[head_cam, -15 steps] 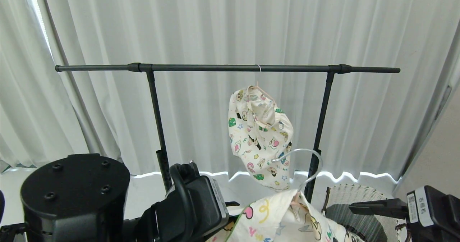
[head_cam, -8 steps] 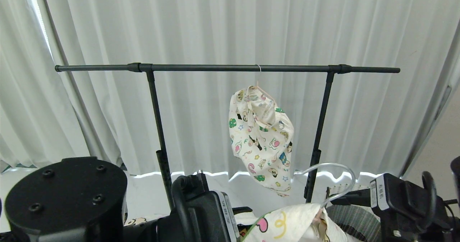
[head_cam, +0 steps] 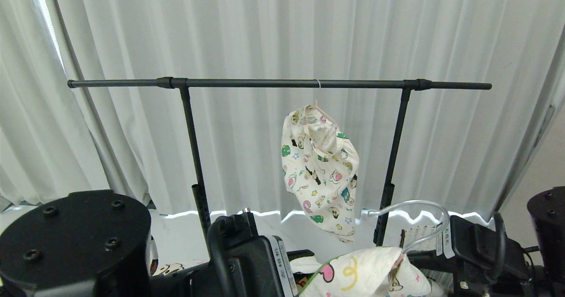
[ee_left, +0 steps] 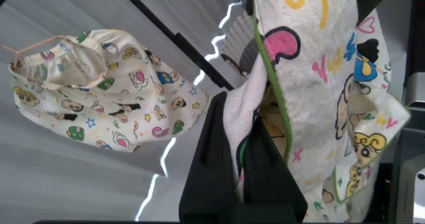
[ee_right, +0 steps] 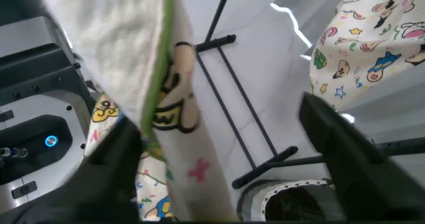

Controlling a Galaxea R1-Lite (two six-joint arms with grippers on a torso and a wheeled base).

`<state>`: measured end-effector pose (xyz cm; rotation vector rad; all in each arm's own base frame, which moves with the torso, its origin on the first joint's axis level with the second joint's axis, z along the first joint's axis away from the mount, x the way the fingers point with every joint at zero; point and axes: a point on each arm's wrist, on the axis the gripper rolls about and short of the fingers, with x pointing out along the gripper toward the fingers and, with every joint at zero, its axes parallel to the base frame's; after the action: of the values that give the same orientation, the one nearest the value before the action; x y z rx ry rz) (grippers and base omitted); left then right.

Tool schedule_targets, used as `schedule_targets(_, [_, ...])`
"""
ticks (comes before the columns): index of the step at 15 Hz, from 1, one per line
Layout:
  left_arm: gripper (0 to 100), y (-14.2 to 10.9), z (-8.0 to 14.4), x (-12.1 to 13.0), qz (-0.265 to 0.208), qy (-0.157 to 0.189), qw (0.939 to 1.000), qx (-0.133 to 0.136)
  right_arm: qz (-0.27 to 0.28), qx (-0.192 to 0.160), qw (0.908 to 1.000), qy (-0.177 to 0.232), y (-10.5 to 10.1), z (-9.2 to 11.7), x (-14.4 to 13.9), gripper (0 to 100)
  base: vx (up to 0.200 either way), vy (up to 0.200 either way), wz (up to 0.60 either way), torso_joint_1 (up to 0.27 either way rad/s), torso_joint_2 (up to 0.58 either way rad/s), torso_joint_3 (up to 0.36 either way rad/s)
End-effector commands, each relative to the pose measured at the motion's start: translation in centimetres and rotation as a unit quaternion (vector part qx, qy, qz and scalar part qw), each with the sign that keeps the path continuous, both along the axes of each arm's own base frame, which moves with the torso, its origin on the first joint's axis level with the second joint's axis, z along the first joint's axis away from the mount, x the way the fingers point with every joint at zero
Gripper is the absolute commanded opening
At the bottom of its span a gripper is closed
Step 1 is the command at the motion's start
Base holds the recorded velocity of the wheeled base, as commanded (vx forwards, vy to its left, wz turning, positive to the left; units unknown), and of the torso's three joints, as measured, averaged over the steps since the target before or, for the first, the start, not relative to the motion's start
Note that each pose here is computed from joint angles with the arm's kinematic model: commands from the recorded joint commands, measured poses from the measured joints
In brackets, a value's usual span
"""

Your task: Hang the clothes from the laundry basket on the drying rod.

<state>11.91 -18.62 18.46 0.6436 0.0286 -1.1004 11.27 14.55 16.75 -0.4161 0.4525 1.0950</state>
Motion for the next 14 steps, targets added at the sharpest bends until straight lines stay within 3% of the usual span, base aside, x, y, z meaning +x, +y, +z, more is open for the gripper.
schedule_targets(1, [0, 0.0, 0.0, 0.0, 0.0, 0.0, 1.0, 0.0, 0.0, 0.0, 1.0, 0.0, 0.1, 0.0, 0.0, 0, 0.0, 0.0, 0.0, 0.0, 0.0, 0.0])
schedule_targets(7, [0, 0.0, -0.1, 0.0, 0.004, -0.001, 1.0, 0.002, -0.001, 0.014, 0.9999, -0.009, -0.4, 0.6, -0.3, 0, 0.0, 0.0, 0.0, 0.0, 0.0, 0.0])
schedule_targets(8, [100, 0.0, -0.2, 0.0, 0.005, 0.0, 1.0, 0.004, -0.001, 0.018, 0.9997, -0.013, -0.5, 0.8, -0.4, 0, 0.0, 0.0, 0.0, 0.0, 0.0, 0.0])
schedule_targets(12, [100, 0.1, -0.2, 0.1, 0.015, 0.001, 0.9999, 0.005, 0.004, 0.037, 0.9976, -0.059, -1.9, 2.3, -1.4, 0, 0.0, 0.0, 0.0, 0.0, 0.0, 0.0])
schedule_targets(14, [100, 0.4, -0.1, 0.1, 0.019, 0.0, 0.9998, 0.0, 0.004, 0.024, 0.9959, -0.088, -3.1, 2.8, -1.8, 0, 0.0, 0.0, 0.0, 0.0, 0.0, 0.0])
